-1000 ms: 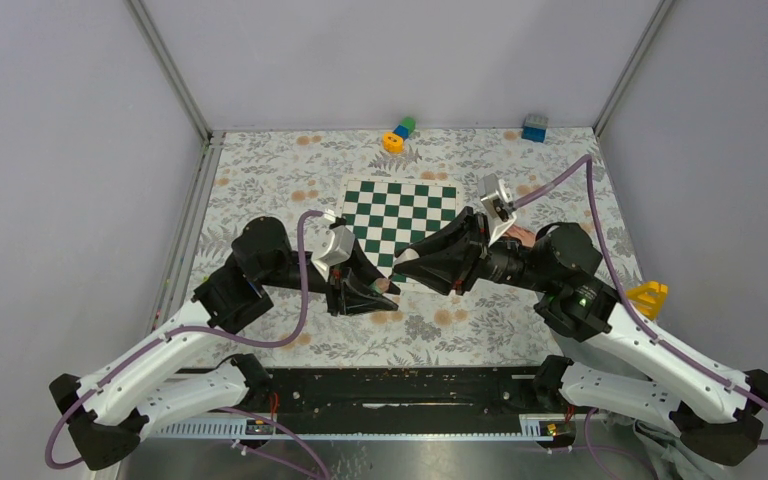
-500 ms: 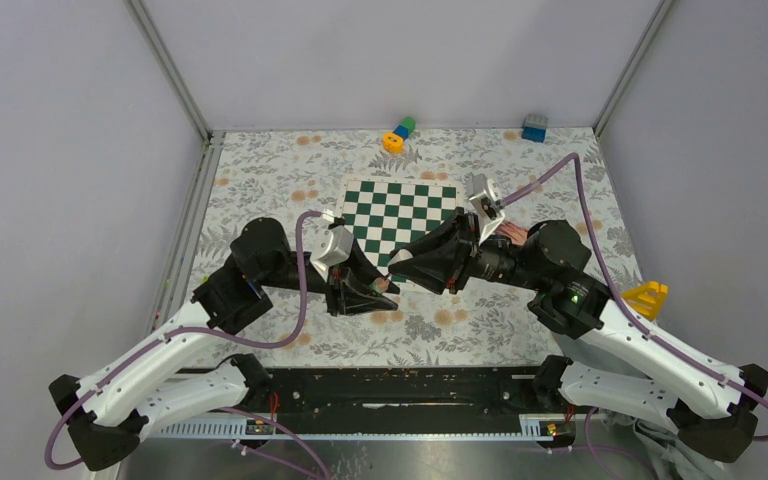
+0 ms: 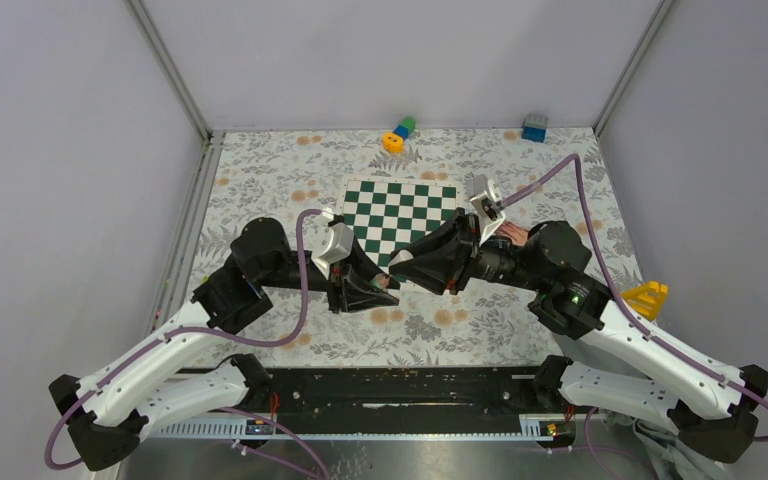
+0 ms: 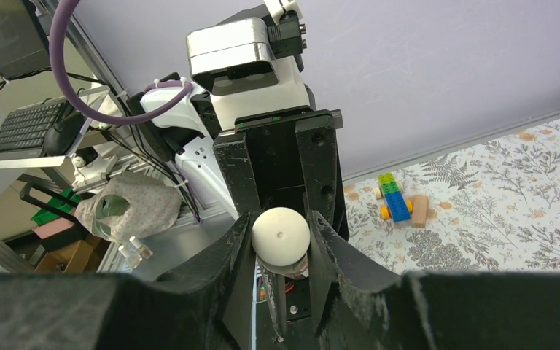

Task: Paint the nails
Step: Unscrew the nail polish bottle, then paint the nail polish on the nail.

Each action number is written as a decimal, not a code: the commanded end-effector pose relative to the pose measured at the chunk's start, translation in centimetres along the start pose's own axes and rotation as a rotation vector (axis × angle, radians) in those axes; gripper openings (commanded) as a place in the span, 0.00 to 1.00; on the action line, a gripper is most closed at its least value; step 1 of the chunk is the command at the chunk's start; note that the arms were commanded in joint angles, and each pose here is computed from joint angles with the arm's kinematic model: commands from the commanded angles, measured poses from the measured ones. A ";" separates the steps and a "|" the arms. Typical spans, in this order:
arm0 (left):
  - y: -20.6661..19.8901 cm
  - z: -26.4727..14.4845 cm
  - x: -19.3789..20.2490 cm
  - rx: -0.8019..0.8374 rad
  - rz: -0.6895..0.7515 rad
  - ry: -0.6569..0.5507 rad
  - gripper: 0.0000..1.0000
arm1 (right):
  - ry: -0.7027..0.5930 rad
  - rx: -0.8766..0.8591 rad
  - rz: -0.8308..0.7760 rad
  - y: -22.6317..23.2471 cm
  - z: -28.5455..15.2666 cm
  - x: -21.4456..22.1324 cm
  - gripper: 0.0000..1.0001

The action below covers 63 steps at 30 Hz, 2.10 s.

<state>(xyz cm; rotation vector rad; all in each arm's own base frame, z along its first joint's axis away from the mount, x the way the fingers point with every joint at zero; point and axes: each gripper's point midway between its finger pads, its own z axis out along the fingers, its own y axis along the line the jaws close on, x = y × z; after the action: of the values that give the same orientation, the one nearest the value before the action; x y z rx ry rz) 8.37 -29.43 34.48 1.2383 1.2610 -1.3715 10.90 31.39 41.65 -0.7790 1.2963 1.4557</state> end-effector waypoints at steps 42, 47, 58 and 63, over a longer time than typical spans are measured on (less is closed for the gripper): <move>3.9 -2.5 -2.5 -0.262 0.089 -0.079 0.00 | 0.068 0.648 -0.119 -8.2 -8.1 -0.6 0.00; 7.5 -4.5 -2.5 -0.483 0.060 -0.051 0.00 | 0.124 0.881 -0.129 -12.0 -11.6 0.5 0.00; 12.4 -10.4 0.0 -0.818 -0.031 -0.060 0.00 | 0.128 1.143 -0.044 -20.3 -15.9 3.2 0.00; 13.6 -11.6 0.8 -0.902 -0.039 -0.028 0.00 | 0.088 1.218 -0.012 -24.2 -17.3 5.4 0.00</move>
<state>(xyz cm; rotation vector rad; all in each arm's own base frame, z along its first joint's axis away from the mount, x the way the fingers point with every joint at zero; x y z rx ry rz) 21.57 -20.48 31.94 0.6284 1.6076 -0.7533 27.37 14.75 25.85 -0.1046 1.9372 0.3852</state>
